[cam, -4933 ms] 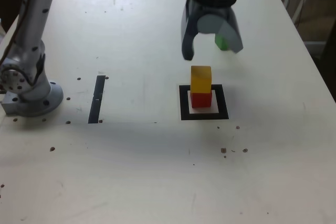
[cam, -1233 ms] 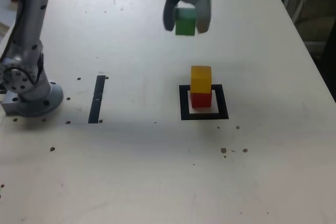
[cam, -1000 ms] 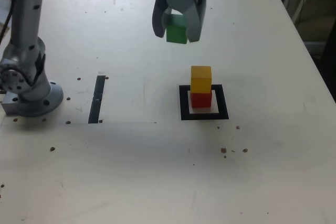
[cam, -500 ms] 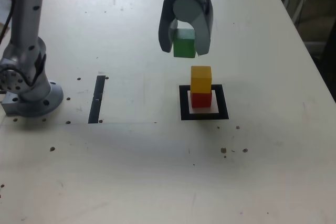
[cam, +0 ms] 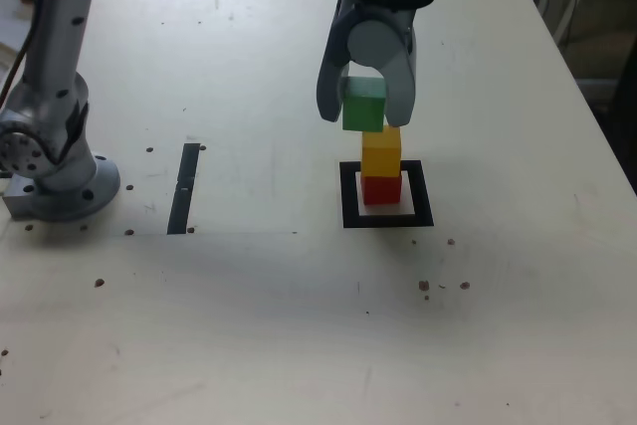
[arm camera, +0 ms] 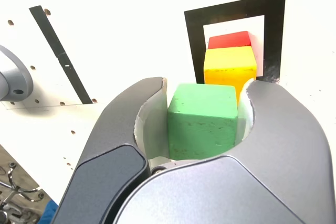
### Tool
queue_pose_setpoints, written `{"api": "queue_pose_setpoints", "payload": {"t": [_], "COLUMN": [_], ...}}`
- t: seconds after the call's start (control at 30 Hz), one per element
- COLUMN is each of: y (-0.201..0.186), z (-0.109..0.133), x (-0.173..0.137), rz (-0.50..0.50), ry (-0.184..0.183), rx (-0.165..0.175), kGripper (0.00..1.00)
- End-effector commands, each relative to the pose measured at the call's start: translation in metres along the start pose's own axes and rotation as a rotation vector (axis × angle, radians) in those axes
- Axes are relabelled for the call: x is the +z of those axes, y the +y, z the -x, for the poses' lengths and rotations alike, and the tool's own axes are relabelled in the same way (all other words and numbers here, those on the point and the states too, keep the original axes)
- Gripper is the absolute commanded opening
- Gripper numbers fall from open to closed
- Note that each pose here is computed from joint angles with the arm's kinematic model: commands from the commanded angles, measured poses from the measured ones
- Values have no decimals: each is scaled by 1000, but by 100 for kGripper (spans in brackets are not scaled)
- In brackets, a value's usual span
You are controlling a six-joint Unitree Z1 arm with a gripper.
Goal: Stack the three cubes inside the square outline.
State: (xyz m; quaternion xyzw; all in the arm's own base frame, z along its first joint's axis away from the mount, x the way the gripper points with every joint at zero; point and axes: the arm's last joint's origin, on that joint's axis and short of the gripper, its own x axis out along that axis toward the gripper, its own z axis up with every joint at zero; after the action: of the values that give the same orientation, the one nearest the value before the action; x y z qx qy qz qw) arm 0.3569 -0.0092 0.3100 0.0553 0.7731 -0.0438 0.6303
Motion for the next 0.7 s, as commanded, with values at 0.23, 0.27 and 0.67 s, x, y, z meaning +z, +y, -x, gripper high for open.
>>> {"api": "queue_pose_setpoints", "payload": {"t": [0.23,0.27,0.67], "y": [-1,0,0], "z": [-9,-9,-15], "x": [15,16,23], "rz": [-21,-23,-29], "ry": [12,12,20], "rx": [6,6,3], "kGripper": [21,22,43]}}
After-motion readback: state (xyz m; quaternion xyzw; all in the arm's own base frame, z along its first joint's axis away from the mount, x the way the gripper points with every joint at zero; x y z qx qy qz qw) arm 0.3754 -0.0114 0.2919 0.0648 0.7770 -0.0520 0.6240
